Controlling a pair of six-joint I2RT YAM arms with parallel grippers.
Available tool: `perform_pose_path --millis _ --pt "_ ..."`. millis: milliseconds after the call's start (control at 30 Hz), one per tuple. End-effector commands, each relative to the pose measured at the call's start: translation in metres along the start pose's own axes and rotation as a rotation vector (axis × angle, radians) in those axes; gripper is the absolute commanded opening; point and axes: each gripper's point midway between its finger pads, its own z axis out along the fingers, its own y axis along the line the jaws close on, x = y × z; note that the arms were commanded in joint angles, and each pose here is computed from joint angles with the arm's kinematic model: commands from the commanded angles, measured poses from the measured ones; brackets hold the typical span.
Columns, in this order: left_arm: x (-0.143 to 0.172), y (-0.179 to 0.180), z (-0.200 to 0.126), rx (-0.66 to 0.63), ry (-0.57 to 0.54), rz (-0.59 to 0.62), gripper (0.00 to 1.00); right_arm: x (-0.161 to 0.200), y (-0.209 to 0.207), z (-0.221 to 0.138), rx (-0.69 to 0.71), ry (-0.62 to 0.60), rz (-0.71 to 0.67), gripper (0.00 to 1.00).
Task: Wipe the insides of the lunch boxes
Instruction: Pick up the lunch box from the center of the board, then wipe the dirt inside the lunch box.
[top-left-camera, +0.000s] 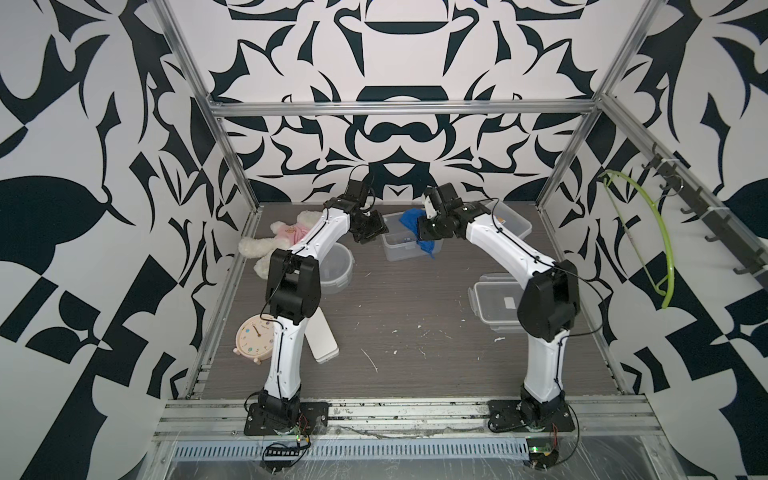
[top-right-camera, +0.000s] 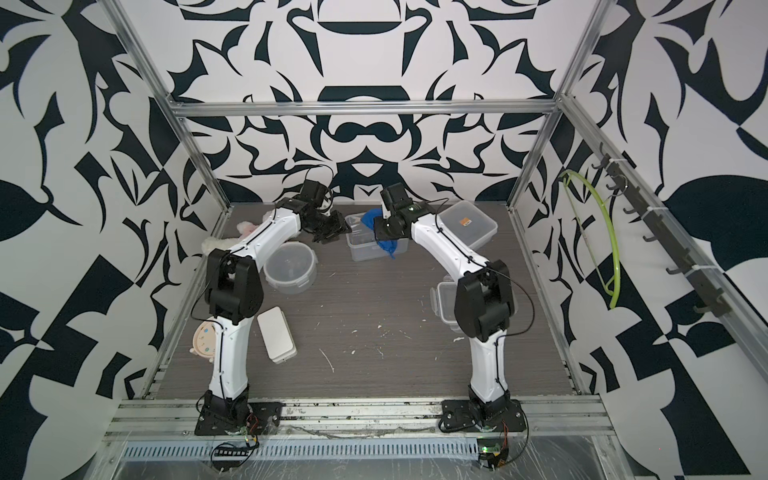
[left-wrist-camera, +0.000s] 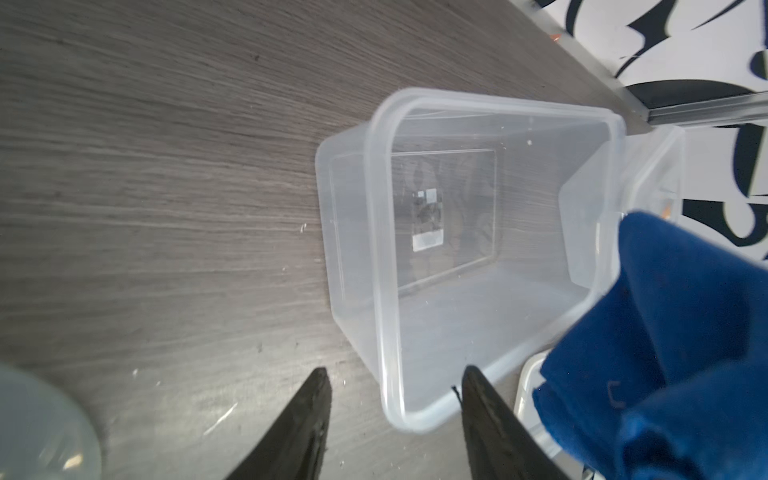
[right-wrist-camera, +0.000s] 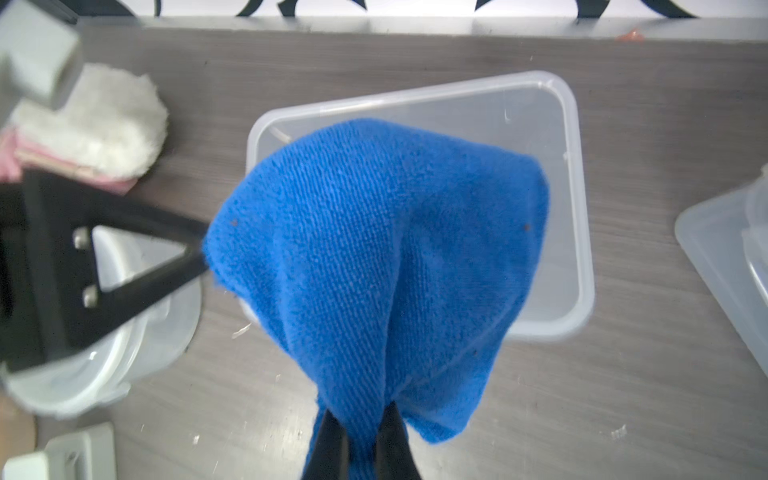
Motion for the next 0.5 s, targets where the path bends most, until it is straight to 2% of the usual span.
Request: perform_pose_path --millis 0,133,267,467 --pt "-0.002 0.005 0.011 -0.023 0.028 0.004 0.53 -0.012 0.012 0.01 -0.029 0.035 -0.042 0.0" --pt "-0.006 0.004 0.025 -0.014 0.042 0.001 0.48 -0.021 0.014 0.046 -0.032 0.077 -0.051 0.0" --pt "-0.006 0.006 0.033 -0.012 0.054 -0.003 0.4 -0.007 0.025 0.081 -0.084 0.148 -0.041 0.0" --pt "-0.004 0.005 0.035 -0.026 0.06 0.003 0.25 0.025 0.054 0.093 -0.138 0.212 -0.071 0.0"
